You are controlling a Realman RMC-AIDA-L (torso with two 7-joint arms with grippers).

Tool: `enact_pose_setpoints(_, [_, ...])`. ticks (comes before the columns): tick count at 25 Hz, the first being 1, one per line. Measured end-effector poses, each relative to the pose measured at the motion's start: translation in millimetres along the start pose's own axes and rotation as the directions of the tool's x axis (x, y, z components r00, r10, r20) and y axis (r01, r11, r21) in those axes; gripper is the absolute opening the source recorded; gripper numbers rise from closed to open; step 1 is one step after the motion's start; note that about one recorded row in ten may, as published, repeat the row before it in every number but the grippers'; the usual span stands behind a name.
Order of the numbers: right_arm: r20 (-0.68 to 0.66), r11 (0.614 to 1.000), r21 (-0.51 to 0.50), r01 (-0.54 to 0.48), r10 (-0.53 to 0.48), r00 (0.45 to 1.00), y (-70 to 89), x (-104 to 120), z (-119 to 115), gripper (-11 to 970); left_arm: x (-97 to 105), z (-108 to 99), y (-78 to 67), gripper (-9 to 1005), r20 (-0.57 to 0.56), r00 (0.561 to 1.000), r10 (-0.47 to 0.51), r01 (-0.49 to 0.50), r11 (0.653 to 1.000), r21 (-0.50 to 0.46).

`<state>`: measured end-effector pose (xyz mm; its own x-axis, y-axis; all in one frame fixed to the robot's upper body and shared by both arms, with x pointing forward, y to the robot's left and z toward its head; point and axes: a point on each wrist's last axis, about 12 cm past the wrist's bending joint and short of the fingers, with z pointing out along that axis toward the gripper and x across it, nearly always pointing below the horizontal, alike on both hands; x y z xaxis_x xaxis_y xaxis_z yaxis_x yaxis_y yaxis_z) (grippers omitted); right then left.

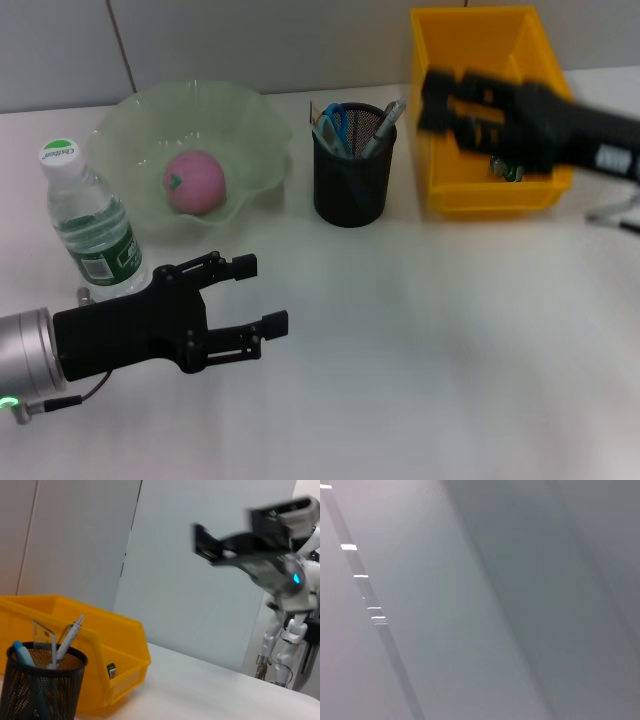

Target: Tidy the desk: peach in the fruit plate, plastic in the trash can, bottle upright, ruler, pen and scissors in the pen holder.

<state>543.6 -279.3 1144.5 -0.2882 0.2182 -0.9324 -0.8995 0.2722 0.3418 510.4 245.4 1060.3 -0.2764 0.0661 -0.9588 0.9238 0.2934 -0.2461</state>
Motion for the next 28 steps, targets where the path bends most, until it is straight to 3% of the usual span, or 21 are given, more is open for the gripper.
enact_pose_setpoints(6, [-0.140, 0.999, -0.033, -0.030, 0.025, 0.990, 6.5, 33, -6, 769, -4, -3, 3.0, 862, -0.002, 1.000, -0.017, 0.017, 1.000, -0.001])
enact_pose_setpoints(15, [-0.293, 0.995, -0.039, 0.088, -0.096, 0.951, 10.5, 70, -2, 810, -6, 0, 4.5, 862, -0.076, 0.997, -0.006, 0.008, 0.999, 0.037])
enact_pose_setpoints(28, [-0.403, 0.988, -0.008, 0.151, -0.142, 0.904, 5.5, 87, -7, 810, -4, -6, 4.8, 862, -0.120, 0.993, -0.019, 0.024, 0.999, 0.047])
